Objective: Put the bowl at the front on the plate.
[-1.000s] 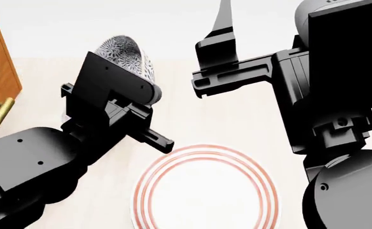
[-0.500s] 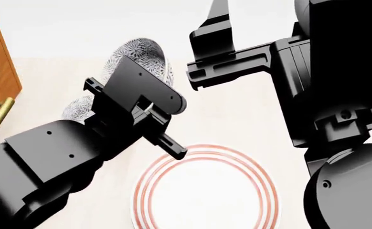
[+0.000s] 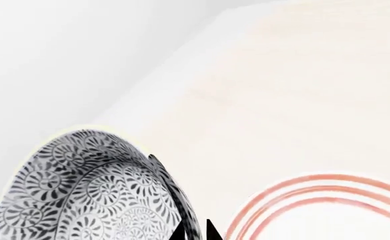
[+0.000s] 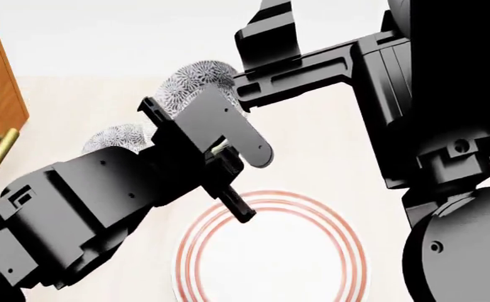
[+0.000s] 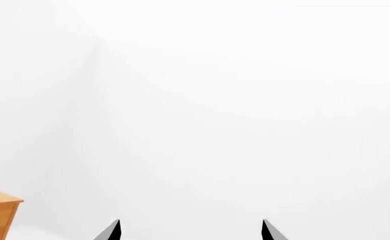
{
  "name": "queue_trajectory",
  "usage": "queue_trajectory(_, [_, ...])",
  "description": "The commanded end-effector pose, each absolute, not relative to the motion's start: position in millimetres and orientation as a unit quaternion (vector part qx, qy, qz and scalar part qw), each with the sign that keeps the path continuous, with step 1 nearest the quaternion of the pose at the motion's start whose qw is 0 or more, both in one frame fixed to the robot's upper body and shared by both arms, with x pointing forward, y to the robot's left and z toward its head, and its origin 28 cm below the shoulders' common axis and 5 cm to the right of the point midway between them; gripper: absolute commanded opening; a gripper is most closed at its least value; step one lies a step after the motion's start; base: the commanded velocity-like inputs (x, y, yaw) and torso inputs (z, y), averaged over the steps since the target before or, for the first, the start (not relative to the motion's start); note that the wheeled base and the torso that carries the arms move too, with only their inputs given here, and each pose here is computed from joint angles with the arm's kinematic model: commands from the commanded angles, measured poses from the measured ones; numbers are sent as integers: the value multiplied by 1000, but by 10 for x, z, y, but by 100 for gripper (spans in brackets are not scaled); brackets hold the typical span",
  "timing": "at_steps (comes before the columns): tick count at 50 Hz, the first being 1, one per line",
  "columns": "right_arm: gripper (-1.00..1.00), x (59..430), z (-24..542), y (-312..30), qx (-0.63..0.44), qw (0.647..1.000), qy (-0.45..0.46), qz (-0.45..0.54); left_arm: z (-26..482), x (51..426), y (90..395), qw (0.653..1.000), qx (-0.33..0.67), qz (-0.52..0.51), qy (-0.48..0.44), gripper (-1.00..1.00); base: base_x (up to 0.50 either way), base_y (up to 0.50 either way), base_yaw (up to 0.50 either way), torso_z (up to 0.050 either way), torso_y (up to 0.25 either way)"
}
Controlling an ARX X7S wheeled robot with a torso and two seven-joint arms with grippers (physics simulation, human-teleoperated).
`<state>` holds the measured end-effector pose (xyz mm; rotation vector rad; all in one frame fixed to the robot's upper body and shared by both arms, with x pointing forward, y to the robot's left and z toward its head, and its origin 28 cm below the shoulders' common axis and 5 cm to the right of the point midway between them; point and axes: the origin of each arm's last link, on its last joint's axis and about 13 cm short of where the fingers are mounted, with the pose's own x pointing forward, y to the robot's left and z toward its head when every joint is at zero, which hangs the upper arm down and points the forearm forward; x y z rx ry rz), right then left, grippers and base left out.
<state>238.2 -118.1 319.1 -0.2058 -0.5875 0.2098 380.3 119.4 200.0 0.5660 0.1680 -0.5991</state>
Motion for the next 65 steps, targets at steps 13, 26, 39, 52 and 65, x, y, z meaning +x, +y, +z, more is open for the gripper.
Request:
queue_trajectory(13, [100, 2354, 3274, -1157, -109, 940, -304, 113, 2041, 3969, 1095, 881, 333, -313, 124, -100, 0, 0, 0, 0, 1])
queue_trajectory(26, [100, 2337, 3254, -1165, -108, 940, -305, 111, 1955, 3938, 1035, 864, 346, -336, 147, -100, 0, 0, 0, 0, 1])
queue_trajectory(39, [100, 2342, 3242, -1168, -108, 940, -305, 110, 1905, 3870, 986, 830, 406, -350, 155, -100, 0, 0, 0, 0, 0])
queue_trajectory(52, [100, 2323, 3219, -1178, -107, 940, -305, 108, 1948, 3792, 901, 811, 434, -362, 151, -100, 0, 0, 0, 0, 1])
queue_trajectory(65, [100, 2308, 3188, -1196, -105, 941, -304, 104, 1935, 3689, 813, 799, 431, -388, 160, -100, 0, 0, 0, 0, 0])
